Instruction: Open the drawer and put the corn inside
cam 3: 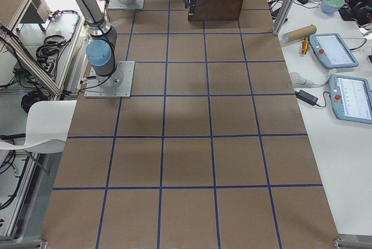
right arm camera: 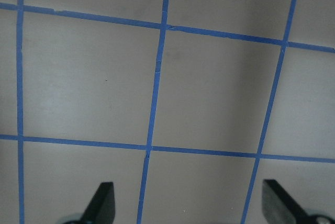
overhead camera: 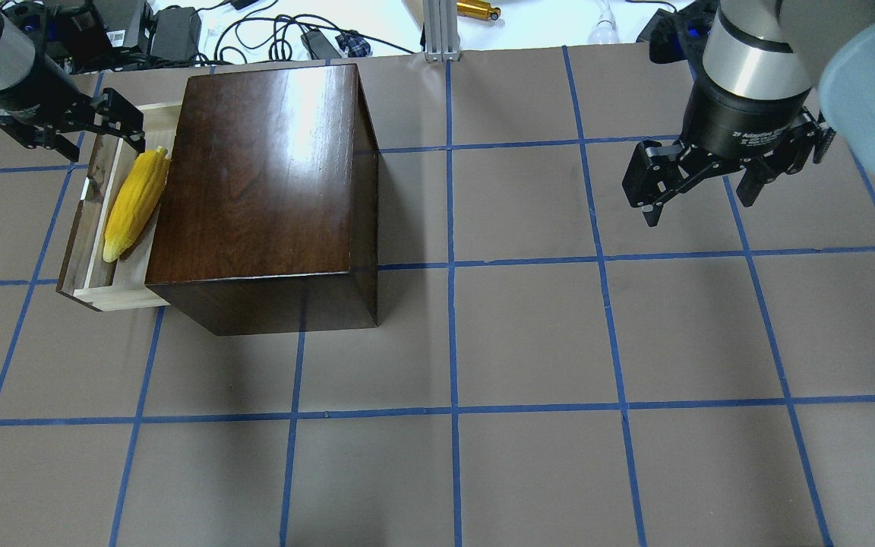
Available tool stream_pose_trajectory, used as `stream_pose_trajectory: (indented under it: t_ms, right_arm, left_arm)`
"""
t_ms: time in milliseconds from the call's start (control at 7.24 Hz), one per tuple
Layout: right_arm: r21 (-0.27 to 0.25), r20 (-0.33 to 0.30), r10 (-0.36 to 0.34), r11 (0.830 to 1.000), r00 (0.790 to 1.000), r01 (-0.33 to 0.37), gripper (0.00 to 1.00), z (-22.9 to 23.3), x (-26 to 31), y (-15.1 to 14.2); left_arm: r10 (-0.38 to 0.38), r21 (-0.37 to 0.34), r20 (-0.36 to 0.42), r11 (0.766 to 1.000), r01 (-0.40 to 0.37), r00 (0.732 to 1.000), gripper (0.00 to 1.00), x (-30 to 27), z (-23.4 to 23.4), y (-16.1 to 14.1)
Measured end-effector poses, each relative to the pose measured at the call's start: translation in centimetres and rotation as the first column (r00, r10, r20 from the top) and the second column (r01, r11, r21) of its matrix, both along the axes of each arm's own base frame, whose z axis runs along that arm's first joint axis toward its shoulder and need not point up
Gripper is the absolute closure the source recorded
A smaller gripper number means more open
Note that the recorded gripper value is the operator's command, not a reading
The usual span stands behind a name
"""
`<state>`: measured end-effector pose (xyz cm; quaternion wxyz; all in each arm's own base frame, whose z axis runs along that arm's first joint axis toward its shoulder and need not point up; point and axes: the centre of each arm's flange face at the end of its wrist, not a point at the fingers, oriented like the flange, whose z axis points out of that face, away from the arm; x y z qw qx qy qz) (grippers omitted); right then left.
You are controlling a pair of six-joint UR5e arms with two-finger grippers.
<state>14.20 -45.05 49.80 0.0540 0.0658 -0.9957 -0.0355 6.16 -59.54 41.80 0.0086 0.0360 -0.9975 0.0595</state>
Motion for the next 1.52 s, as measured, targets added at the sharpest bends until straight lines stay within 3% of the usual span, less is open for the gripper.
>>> stream_pose_trajectory:
  t_ms: [691, 1520]
  right_arm:
    - [0.000, 0.001, 0.000, 1.000, 1.000, 0.000, 0.00, 0.0, 0.0, 0.0]
    - [0.000, 0.001, 0.000, 1.000, 1.000, 0.000, 0.00, 0.0, 0.0, 0.0]
  left_arm:
    - [-0.062, -0.016, 0.008, 0.998, 0.062, 0.998, 0.00, -6.0, 8.2, 6.4]
    - [-0.142, 0.014, -0.032, 0.990, 0.142, 0.989, 0.00, -19.2, 6.8, 6.7]
